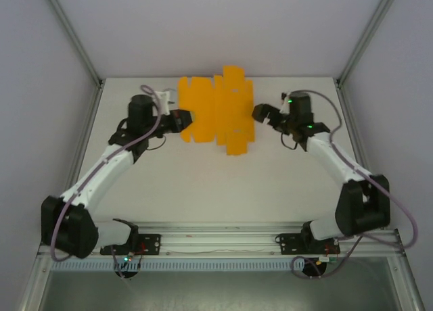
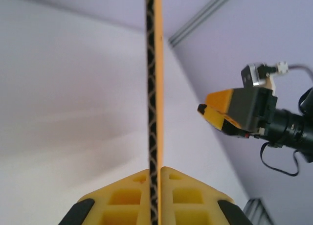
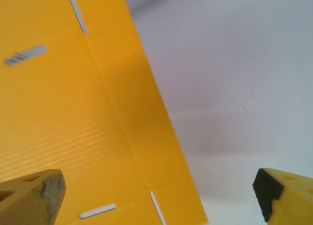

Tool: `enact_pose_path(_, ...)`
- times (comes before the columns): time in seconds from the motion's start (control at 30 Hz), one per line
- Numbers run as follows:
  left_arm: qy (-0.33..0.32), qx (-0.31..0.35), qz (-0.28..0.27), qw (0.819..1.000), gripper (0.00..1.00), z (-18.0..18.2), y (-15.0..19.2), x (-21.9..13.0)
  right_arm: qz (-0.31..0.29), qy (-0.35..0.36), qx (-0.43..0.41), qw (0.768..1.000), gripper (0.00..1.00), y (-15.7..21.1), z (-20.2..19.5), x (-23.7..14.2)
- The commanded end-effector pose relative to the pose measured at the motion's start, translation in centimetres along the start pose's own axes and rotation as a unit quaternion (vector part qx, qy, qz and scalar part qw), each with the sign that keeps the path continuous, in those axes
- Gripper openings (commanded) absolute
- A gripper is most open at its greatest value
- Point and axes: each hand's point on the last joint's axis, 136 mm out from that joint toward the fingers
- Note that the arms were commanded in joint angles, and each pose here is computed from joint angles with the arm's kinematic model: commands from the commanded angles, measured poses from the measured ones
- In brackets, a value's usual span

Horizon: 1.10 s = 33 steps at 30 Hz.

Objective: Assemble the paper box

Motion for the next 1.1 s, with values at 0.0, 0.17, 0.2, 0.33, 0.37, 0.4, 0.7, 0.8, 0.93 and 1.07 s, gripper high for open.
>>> enact_pose_path(0.0,0.107,0.001,-0.054,0.993,0.0,-3.9,-1.9,-2.0,0.035,-0.169,-0.044,0.984,0.96,-0.4,5.1,-2.5)
enact_pose_path(0.17,0.143,0.013,-0.083,0.986,0.0,-5.9,-1.6,-4.4,0.05,-0.202,-0.046,0.977,0.87,-1.1,6.0,-3.4)
enact_pose_path(0.2,0.15,0.018,-0.089,0.985,0.0,-6.4,-1.5,-4.9,0.056,-0.213,-0.045,0.974,0.86,-1.1,6.1,-3.4)
enact_pose_path(0.33,0.156,0.023,-0.117,0.981,0.0,-7.1,-1.2,-6.6,0.086,-0.255,-0.039,0.962,0.76,-1.0,6.9,-3.1)
enact_pose_path(0.37,0.153,0.023,-0.12,0.981,0.0,-7.0,-1.0,-6.8,0.091,-0.262,-0.041,0.96,0.75,-0.9,7.1,-3.1)
enact_pose_path(0.4,0.154,0.023,-0.123,0.98,0.0,-7.0,-0.9,-6.9,0.094,-0.267,-0.038,0.958,0.74,-0.9,7.2,-3.1)
enact_pose_path(0.7,0.149,0.006,-0.127,0.981,0.0,-6.4,-0.5,-6.9,0.114,-0.323,-0.041,0.939,0.49,-0.1,9.0,-4.2)
enact_pose_path(0.8,0.148,0.0,-0.126,0.981,0.0,-6.2,-0.6,-6.7,0.121,-0.334,-0.047,0.934,0.45,0.4,9.5,-4.6)
enact_pose_path(0.93,0.142,-0.004,-0.126,0.982,0.0,-5.9,-0.6,-6.5,0.128,-0.339,-0.047,0.931,0.36,0.6,9.7,-4.7)
enact_pose_path(1.07,0.132,-0.009,-0.125,0.983,0.0,-5.5,-0.5,-6.3,0.142,-0.353,-0.057,0.923,0.26,1.3,9.9,-5.0)
Point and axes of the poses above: each hand's point on the last joint's axis, 136 mm out from that joint toward the fingers, its own x axis out along the fingers, its own z axis along the line the jaws close on, y = z × x, and after that the axes turned 6 degrees about x, right-handed
